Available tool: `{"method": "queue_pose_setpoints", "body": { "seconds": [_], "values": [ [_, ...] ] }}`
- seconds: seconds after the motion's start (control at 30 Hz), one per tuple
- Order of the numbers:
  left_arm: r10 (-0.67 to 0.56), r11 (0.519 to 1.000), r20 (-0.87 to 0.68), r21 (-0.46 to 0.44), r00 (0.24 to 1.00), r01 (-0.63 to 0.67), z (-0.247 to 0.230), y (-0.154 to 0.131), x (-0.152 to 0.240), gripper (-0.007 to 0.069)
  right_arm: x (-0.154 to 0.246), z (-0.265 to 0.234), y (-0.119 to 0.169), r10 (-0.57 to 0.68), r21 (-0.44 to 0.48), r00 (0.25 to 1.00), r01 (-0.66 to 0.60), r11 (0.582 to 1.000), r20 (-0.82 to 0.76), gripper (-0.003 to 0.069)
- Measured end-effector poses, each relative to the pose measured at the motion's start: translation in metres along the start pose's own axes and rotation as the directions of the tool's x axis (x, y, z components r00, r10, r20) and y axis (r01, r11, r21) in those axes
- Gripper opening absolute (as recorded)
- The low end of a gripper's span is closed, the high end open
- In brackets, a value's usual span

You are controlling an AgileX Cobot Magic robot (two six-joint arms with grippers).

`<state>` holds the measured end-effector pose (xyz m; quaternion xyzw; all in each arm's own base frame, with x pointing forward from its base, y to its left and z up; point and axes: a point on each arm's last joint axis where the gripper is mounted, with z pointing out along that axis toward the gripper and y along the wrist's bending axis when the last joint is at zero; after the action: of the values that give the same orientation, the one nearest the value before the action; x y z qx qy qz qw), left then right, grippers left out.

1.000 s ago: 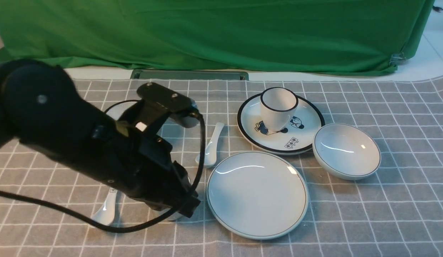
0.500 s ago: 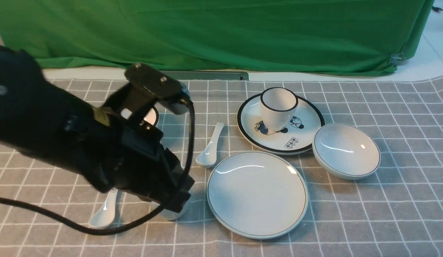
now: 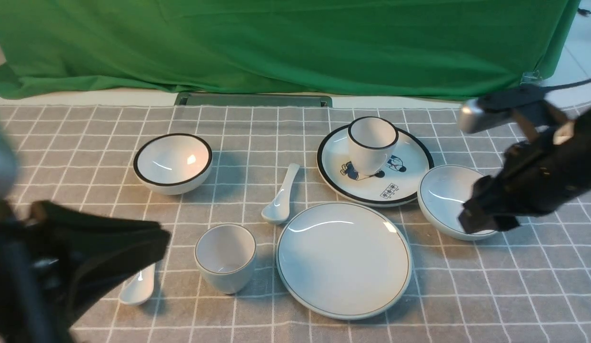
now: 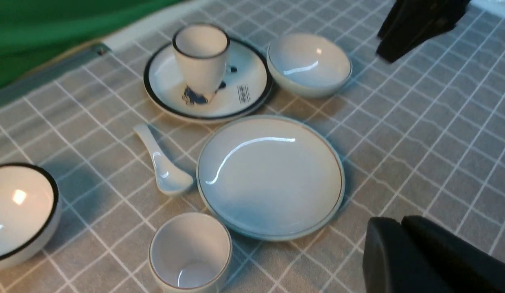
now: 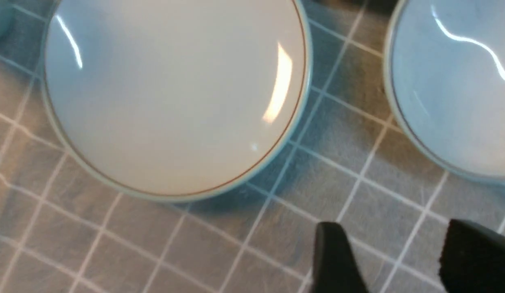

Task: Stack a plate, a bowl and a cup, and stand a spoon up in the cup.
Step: Use the right arm to grab a blue rice bowl

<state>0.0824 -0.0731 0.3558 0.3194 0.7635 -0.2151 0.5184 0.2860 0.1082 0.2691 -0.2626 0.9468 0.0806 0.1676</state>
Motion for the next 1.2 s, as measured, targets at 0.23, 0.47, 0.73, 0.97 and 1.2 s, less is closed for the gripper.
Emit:
{"method": "queue_pose_setpoints", "body": {
  "seconds": [0.23, 0.47, 0.73, 0.97, 1.2],
  "values": [
    [0.007, 1.0, 0.113, -0.026, 0.994, -0.004, -0.021, -0.005, 0.01, 0.0017, -0.028, 0.044, -0.013, -0.029, 0.023, 0.998, 0.03, 0.999, -0.055, 0.0454],
    [-0.007, 1.0, 0.112, -0.021, 0.994, 0.009, -0.021, -0.005, 0.011, 0.0017, -0.036, 0.091, -0.023, -0.052, 0.026, 0.993, 0.055, 0.998, -0.104, 0.0455],
    [-0.011, 1.0, 0.109, -0.02, 0.994, 0.013, -0.021, -0.006, 0.011, 0.0017, -0.035, 0.118, -0.029, -0.136, 0.046, 0.983, 0.143, 0.989, -0.124, 0.04],
    [-0.011, 1.0, 0.107, -0.019, 0.994, 0.013, -0.021, -0.006, 0.011, 0.0017, -0.039, 0.102, -0.03, -0.233, 0.109, 0.964, 0.247, 0.963, -0.125, 0.0088],
    [-0.013, 1.0, 0.1, -0.017, 0.995, 0.014, -0.021, -0.006, 0.012, 0.0017, -0.041, 0.054, 0.027, -0.265, 0.083, 0.962, 0.27, 0.959, -0.073, 0.0086]
  ]
}}
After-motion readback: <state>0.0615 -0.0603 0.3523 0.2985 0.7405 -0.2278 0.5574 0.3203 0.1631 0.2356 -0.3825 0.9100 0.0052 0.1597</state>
